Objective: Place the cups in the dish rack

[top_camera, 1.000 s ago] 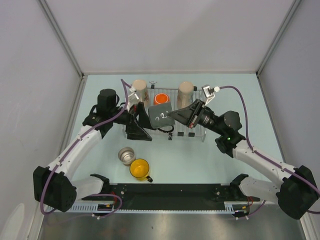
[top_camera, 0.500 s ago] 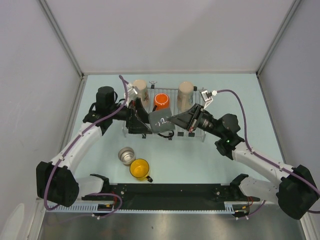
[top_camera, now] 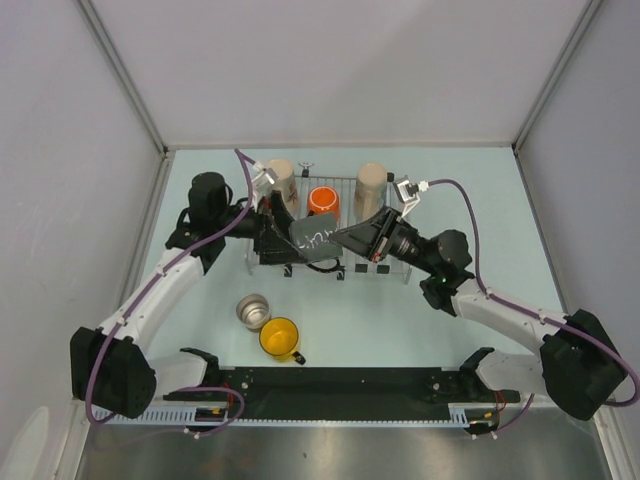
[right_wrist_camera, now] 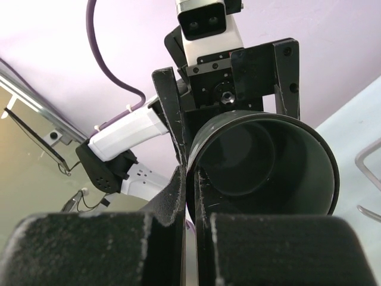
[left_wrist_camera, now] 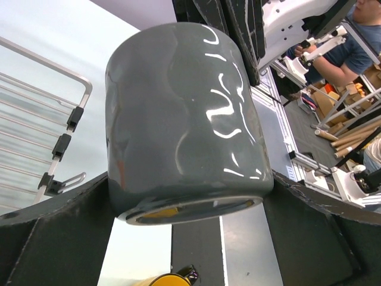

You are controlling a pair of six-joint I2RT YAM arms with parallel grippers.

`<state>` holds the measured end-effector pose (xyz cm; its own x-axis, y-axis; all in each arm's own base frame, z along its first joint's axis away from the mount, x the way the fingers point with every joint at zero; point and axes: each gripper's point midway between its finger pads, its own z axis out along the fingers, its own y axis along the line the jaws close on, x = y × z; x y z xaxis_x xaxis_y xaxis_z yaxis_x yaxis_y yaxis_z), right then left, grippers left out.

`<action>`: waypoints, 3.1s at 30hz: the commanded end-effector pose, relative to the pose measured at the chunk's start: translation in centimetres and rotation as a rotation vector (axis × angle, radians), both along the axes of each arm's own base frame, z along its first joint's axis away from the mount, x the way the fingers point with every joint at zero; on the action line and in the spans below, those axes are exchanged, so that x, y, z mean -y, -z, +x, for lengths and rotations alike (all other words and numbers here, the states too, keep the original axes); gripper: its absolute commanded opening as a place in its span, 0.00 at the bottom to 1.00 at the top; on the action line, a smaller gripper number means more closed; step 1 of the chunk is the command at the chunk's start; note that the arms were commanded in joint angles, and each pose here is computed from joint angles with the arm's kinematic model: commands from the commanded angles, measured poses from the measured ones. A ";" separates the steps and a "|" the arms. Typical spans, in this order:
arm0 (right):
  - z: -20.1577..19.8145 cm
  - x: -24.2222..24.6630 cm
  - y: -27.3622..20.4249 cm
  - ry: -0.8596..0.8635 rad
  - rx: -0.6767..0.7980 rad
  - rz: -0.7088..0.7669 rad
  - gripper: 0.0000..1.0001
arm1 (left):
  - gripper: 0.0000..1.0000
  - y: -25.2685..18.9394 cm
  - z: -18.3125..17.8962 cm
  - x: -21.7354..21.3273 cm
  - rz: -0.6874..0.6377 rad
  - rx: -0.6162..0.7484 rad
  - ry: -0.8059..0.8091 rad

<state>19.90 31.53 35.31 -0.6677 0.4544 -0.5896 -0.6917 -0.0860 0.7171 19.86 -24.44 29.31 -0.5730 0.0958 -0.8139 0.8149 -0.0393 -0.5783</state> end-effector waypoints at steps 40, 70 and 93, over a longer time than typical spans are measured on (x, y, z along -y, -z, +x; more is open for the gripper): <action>1.6 1.5 6.9 0.041 -0.149 -0.077 0.70 | 0.00 1.0 4.1 -0.7 0.116 0.261 -0.248; 1.7 15.1 4.0 0.672 -0.024 -0.295 0.77 | 0.01 9.1 14.3 9.7 0.903 0.458 -0.197; 1.9 16.5 5.3 0.708 -0.043 -0.296 0.75 | 0.19 16.9 14.0 14.2 1.023 0.407 -0.016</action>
<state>22.06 15.14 29.42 -0.3175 0.6055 -0.7298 -0.4572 0.5765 0.6772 33.64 -37.91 11.76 -0.3205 0.8263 -0.4632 0.9374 0.3469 -0.0297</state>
